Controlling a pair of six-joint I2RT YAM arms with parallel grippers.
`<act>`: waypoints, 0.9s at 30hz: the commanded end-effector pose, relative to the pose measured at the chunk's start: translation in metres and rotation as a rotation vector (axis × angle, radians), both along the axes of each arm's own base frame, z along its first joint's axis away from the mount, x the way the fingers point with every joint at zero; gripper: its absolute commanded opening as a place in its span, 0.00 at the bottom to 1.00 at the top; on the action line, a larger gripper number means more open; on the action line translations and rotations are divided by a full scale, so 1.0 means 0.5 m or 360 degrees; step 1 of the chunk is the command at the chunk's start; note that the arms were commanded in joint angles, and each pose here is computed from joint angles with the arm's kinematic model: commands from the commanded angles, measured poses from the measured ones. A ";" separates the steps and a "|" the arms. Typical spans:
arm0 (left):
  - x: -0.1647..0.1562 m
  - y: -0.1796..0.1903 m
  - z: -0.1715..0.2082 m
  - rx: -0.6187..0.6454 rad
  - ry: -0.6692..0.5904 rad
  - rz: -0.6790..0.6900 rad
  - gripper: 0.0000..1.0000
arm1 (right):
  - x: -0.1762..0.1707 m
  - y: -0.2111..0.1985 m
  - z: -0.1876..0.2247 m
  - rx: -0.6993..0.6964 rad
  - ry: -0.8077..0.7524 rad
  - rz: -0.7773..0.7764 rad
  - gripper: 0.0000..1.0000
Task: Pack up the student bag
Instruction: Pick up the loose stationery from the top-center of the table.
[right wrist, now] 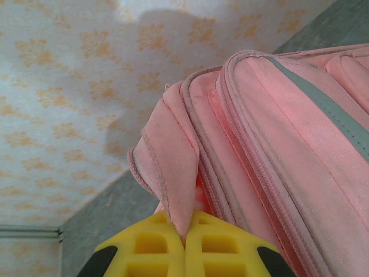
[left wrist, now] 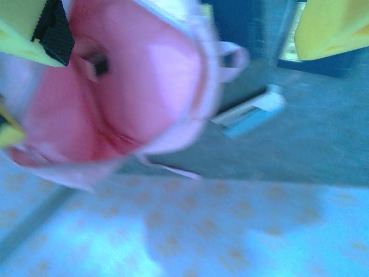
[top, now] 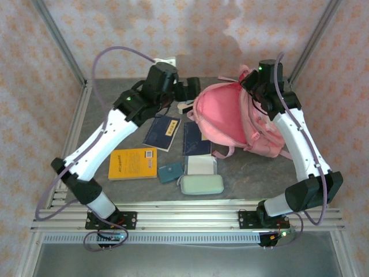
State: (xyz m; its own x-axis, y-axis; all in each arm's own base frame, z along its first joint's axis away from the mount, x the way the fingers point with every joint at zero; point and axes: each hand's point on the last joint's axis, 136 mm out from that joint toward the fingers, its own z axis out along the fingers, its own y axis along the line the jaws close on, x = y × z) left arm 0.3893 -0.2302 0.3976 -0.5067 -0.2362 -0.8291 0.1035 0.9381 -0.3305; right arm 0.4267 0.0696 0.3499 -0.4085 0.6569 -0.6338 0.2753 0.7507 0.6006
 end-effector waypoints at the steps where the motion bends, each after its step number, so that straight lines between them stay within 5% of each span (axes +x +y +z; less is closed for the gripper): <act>1: 0.043 0.117 -0.083 0.0356 0.0133 0.0336 1.00 | -0.012 -0.067 0.052 -0.0145 -0.0083 -0.0150 0.00; 11: 0.133 0.125 -0.235 0.0361 0.0364 0.0262 1.00 | -0.026 -0.130 0.068 -0.0349 0.0094 -0.0114 0.00; 21: 0.249 0.022 -0.411 0.0437 0.0557 -0.0244 1.00 | 0.003 -0.064 -0.052 -0.0074 0.0247 0.0060 0.00; 27: 0.318 0.008 -0.494 0.0459 0.0664 -0.0240 1.00 | -0.025 -0.056 -0.132 0.0029 0.0392 0.0044 0.00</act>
State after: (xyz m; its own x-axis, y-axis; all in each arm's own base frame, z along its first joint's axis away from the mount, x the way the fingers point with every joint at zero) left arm 0.5453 -0.2240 0.1462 -0.8155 0.0410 -0.5772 0.1202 0.9877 -0.0997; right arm 0.4243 0.0510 0.2837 -0.5992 0.6143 -0.5134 0.3458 0.7770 0.5260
